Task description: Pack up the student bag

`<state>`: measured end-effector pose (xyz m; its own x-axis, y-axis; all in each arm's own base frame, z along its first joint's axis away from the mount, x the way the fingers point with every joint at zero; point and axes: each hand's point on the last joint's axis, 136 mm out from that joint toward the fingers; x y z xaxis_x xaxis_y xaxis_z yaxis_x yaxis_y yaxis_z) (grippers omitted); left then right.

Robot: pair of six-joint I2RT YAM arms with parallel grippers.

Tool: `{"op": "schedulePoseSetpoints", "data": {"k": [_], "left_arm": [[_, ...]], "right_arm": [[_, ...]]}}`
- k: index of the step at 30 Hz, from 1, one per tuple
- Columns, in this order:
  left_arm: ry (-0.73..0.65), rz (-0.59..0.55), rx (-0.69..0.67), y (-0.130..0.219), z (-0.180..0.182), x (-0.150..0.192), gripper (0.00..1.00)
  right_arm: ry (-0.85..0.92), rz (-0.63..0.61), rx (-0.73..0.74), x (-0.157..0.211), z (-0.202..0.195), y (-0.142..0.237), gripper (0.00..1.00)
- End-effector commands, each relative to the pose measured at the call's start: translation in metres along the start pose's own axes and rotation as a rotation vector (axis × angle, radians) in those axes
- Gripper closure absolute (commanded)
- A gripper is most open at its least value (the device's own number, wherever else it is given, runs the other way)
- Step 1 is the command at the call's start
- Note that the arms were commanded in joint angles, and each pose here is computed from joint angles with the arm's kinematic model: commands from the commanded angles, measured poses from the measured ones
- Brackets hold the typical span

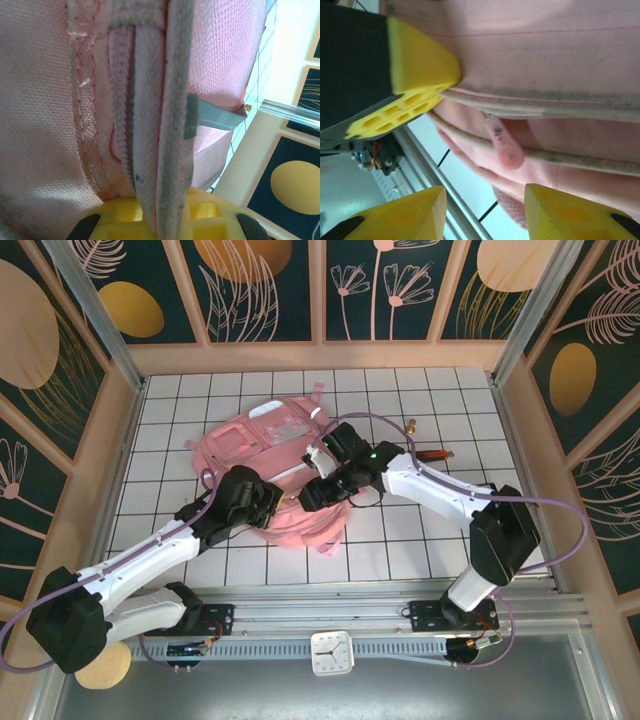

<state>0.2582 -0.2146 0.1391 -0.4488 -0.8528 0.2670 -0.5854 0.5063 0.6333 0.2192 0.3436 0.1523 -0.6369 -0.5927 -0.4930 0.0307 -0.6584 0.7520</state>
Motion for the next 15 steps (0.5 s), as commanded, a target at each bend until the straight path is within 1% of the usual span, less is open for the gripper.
{"op": "schedulePoseSetpoints", "data": {"k": [1,8,15], "left_arm": [[-0.018,0.034,0.077,0.009,-0.022,0.009,1.00],[-0.022,0.061,0.081,0.008,-0.025,0.014,1.00],[-0.036,0.075,0.077,0.008,-0.028,0.018,1.00]], "right_arm": [[0.022,0.000,0.049,-0.005,-0.014,-0.009,0.54],[0.017,-0.001,0.020,-0.007,-0.009,-0.024,0.54],[0.035,-0.011,0.000,-0.019,0.006,-0.034,0.54]]}}
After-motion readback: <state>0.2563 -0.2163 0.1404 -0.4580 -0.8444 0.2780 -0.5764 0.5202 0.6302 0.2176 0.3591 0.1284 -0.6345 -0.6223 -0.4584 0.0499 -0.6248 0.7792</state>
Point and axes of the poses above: each hand's point on the last joint's axis, 136 mm out from that joint toward the fingers, its own y axis back along the fingers, its own z axis along the line the jaws close on, x = y × z, and after that the axes turned 13 degrees about y, right-handed
